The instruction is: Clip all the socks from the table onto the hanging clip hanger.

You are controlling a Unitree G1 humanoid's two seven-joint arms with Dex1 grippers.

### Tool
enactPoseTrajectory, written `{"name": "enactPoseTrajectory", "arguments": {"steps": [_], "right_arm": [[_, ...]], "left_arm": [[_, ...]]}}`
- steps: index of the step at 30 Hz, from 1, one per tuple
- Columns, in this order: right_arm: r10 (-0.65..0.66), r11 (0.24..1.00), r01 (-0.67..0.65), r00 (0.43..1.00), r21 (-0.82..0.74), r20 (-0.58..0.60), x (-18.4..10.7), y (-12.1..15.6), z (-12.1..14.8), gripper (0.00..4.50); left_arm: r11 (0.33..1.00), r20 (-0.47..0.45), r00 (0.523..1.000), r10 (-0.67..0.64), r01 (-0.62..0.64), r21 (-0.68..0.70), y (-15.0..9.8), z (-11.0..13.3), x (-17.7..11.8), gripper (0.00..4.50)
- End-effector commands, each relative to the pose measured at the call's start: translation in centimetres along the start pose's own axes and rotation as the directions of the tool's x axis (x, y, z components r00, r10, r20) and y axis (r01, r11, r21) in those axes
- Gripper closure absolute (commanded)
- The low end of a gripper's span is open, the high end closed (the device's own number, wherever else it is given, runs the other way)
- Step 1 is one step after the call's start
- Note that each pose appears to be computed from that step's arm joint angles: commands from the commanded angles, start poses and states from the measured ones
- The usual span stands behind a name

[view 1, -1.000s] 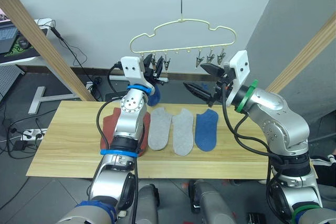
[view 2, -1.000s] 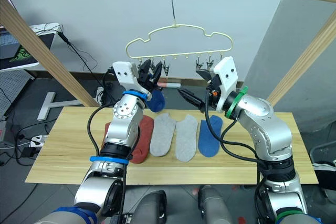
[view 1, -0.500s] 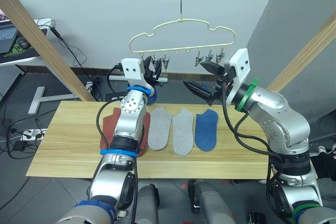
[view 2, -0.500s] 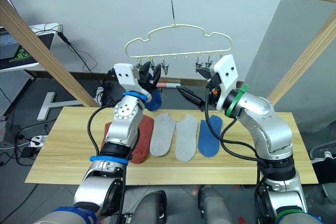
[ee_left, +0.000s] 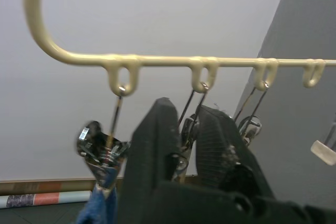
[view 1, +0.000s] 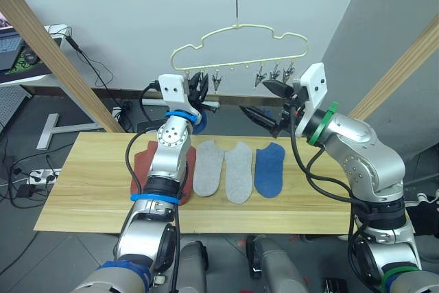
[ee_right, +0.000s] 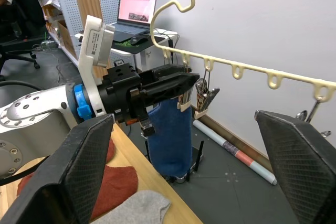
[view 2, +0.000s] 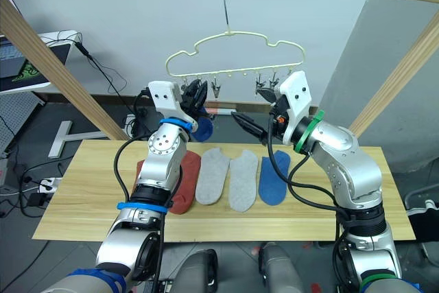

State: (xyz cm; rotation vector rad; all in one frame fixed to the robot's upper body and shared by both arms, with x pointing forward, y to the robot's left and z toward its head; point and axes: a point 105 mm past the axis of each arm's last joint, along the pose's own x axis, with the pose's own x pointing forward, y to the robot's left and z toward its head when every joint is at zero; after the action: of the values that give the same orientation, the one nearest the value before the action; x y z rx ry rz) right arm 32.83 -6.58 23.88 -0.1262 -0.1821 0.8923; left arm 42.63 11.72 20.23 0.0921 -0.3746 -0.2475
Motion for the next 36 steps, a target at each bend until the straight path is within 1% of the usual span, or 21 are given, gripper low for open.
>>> {"name": "enactPoseTrajectory", "arguments": {"steps": [1, 7, 9, 10, 11, 12, 14, 15, 16, 17, 19, 20, 22, 25, 27, 30, 31, 33, 34, 36], "right_arm": [[0.018, 0.999, -0.016, 0.999, -0.032, 0.049, -0.2, 0.5, 1.5, 0.0], [0.026, 1.0, -0.025, 0.999, -0.019, 0.045, -0.1, 1.0, 1.2, 0.0], [0.031, 1.0, -0.031, 0.999, 0.005, -0.011, 0.5, 2.0, -0.8, 0.0], [-0.008, 1.0, 0.008, 0.997, 0.008, -0.075, 0.6, 2.0, -2.9, 0.0], [-0.036, 0.999, 0.037, 0.992, 0.004, -0.119, 0.6, 1.9, -4.3, 0.0], [-0.092, 0.996, 0.094, 0.978, 0.004, -0.186, 0.4, 1.3, -6.4, 0.0], [-0.163, 0.985, 0.17, 0.947, 0.001, -0.276, -0.1, 0.5, -9.6, 0.0], [-0.185, 0.981, 0.194, 0.934, 0.0, -0.305, -0.3, 0.2, -10.8, 0.0], [-0.195, 0.979, 0.205, 0.928, -0.002, -0.317, -0.4, 0.1, -11.4, 0.0], [-0.232, 0.969, 0.248, 0.897, -0.006, -0.377, -0.9, -0.5, -13.6, 0.0], [-0.285, 0.953, 0.301, 0.84, -0.04, -0.461, -1.7, -1.4, -16.9, 0.0], [-0.303, 0.948, 0.314, 0.82, -0.062, -0.486, -2.0, -1.7, -17.9, 0.0], [-0.315, 0.943, 0.323, 0.799, -0.076, -0.513, -2.1, -2.1, -19.2, 0.0], [-0.301, 0.937, 0.349, 0.774, -0.021, -0.556, -2.1, -2.2, -21.3, 0.0], [-0.298, 0.933, 0.359, 0.763, -0.007, -0.574, -2.3, -2.2, -22.3, 0.0], [-0.285, 0.931, 0.364, 0.746, 0.01, -0.602, -2.6, -2.1, -23.5, 0.58], [-0.282, 0.929, 0.37, 0.741, 0.02, -0.609, -2.8, -2.0, -23.8, 0.95], [-0.269, 0.94, 0.341, 0.734, -0.005, -0.624, -3.1, -2.0, -24.3, 1.69], [-0.262, 0.944, 0.33, 0.734, -0.008, -0.627, -3.4, -1.9, -24.4, 2.11], [-0.249, 0.953, 0.303, 0.738, -0.023, -0.627, -4.0, -1.8, -24.5, 2.78]], "left_arm": [[1.0, 0.06, 0.998, -0.008, 0.008, 0.004, 0.0, 1.6, 0.4, 4.47], [1.0, 0.053, 0.999, -0.011, 0.012, -0.012, 0.1, 1.6, 0.4, 4.49], [0.998, 0.04, 0.999, -0.015, 0.017, -0.061, 0.5, 1.5, 0.2, 4.49], [0.995, 0.036, 0.999, -0.026, 0.03, -0.097, 0.5, 1.6, 0.1, 4.49], [0.992, 0.035, 0.999, -0.036, 0.04, -0.121, 0.5, 1.7, 0.0, 4.49], [0.988, 0.032, 0.999, -0.044, 0.048, -0.145, 0.7, 1.8, -0.1, 4.49], [0.982, 0.024, 0.998, -0.056, 0.06, -0.177, 0.9, 2.0, -0.4, 4.49], [0.98, 0.02, 0.998, -0.062, 0.065, -0.187, 1.0, 2.0, -0.6, 4.49], [0.979, 0.016, 0.998, -0.066, 0.068, -0.192, 1.0, 2.1, -0.7, 4.49], [0.975, 0.004, 0.998, -0.068, 0.068, -0.211, 1.3, 2.0, -1.1, 4.49], [0.971, -0.015, 0.998, -0.068, 0.063, -0.232, 1.7, 1.8, -1.7, 4.49], [0.97, -0.023, 0.998, -0.067, 0.06, -0.236, 1.9, 1.7, -1.9, 4.49], [0.971, -0.034, 0.997, -0.066, 0.056, -0.234, 2.0, 1.6, -2.2, 4.49], [0.971, -0.047, 0.997, -0.067, 0.055, -0.232, 2.0, 1.5, -2.7, 4.49], [0.971, -0.049, 0.996, -0.069, 0.056, -0.233, 2.0, 1.6, -2.7, 4.49], [0.97, -0.047, 0.996, -0.07, 0.057, -0.234, 1.9, 1.8, -2.7, 4.5], [0.971, -0.048, 0.996, -0.069, 0.056, -0.234, 1.9, 1.8, -2.7, 4.5], [0.971, -0.052, 0.996, -0.072, 0.058, -0.232, 1.9, 1.8, -2.8, 4.5], [0.971, -0.054, 0.996, -0.071, 0.057, -0.232, 2.0, 1.8, -2.8, 4.5], [0.971, -0.06, 0.996, -0.071, 0.055, -0.233, 2.2, 1.7, -3.0, 4.5]]}}
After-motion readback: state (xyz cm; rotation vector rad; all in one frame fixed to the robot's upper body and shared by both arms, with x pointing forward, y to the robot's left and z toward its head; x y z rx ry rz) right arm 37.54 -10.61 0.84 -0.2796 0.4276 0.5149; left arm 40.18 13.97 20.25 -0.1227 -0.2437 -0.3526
